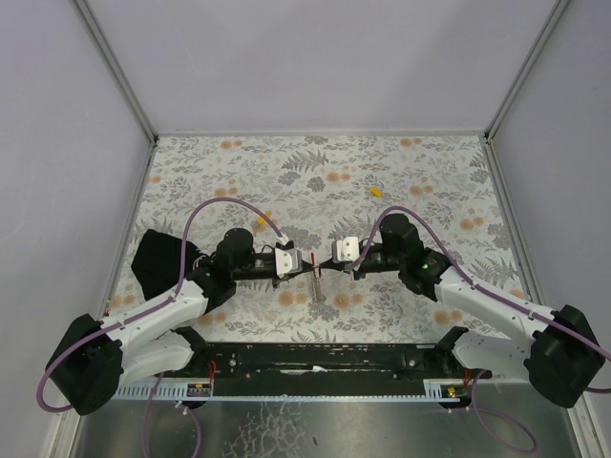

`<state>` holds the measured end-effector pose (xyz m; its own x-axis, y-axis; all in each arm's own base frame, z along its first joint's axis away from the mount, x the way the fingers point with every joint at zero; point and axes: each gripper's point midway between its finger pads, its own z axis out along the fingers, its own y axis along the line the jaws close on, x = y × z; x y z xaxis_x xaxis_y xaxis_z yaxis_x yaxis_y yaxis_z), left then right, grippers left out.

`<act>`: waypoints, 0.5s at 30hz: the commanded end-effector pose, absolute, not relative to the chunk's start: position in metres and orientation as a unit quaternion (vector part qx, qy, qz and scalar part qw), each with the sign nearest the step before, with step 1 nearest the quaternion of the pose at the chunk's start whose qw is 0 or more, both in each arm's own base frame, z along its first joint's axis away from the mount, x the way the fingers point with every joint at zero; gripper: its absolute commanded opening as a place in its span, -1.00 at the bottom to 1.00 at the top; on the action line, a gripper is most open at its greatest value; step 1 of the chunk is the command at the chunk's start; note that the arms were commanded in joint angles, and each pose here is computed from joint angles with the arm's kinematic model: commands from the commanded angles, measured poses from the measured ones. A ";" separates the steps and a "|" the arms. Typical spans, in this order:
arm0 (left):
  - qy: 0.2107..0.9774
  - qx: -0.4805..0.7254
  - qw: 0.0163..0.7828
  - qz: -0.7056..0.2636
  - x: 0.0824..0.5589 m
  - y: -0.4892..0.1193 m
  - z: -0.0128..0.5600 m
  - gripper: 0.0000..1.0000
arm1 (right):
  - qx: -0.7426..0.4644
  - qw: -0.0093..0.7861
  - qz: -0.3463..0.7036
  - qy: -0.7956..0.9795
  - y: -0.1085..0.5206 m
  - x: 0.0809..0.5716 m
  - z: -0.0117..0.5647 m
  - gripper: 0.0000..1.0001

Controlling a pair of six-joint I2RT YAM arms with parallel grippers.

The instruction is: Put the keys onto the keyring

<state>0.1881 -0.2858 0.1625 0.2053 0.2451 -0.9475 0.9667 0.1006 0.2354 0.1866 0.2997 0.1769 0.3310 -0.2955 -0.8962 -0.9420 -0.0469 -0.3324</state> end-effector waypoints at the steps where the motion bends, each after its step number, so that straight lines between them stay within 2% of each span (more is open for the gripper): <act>1: 0.515 0.582 0.524 -0.348 0.189 -0.289 0.170 -1.00 | -0.639 0.541 0.315 0.447 0.305 0.193 0.210 -1.00; 15: 0.514 0.584 0.523 -0.348 0.188 -0.289 0.170 -1.00 | -0.642 0.529 0.320 0.453 0.307 0.193 0.205 -1.00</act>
